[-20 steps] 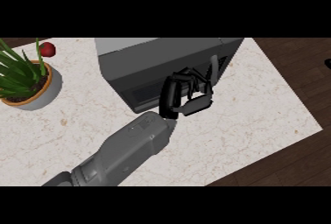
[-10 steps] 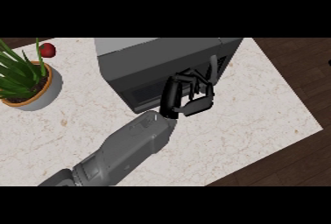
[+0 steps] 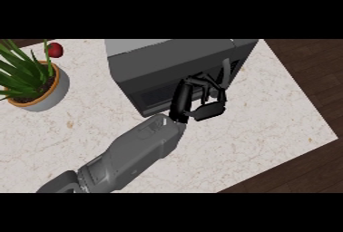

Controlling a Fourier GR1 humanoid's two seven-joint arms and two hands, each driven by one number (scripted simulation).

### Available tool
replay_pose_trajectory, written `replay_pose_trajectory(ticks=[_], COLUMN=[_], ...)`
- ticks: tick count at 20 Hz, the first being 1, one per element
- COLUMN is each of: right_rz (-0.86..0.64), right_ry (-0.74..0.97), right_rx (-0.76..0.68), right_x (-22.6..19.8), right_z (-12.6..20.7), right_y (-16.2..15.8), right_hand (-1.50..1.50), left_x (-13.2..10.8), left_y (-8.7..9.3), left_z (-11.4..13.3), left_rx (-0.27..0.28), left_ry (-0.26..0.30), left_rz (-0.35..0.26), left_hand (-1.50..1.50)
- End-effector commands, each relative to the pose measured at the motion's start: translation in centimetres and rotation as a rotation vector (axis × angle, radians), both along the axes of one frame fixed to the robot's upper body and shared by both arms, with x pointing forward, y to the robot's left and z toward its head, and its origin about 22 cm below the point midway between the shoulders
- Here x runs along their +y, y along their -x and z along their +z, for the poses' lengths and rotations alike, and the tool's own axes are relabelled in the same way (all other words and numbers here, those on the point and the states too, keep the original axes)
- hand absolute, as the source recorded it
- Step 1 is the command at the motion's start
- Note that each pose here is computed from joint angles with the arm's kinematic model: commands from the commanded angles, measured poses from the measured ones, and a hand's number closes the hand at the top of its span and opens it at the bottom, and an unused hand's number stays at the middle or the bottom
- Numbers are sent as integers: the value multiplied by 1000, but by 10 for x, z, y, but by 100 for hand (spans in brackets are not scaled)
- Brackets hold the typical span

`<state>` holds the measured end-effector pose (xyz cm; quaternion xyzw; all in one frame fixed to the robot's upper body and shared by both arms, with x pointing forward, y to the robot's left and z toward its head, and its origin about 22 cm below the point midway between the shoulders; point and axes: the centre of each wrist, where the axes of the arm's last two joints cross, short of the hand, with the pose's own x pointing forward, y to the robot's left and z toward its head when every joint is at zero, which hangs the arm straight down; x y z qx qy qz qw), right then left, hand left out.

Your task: Pick up the milk, place it into the microwave and close the microwave

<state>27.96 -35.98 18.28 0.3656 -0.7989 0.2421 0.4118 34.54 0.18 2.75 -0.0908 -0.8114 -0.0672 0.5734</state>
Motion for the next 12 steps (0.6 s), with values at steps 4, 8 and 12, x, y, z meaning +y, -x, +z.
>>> replay_pose_trajectory(ticks=[4,8,12], right_rz=[-28,-35,-31], right_ry=[6,2,14], right_rx=[-3,10,10], right_x=[-12,-16,-14], right_z=[8,6,12], right_y=[7,13,17], right_hand=[-150,-150,-150], left_x=[34,38,34], left_y=[-14,-13,-8], left_z=[-30,-35,-38], left_rx=[195,196,202], left_ry=[-32,-24,-17], left_rz=[249,230,219], left_hand=[150,-150,-150])
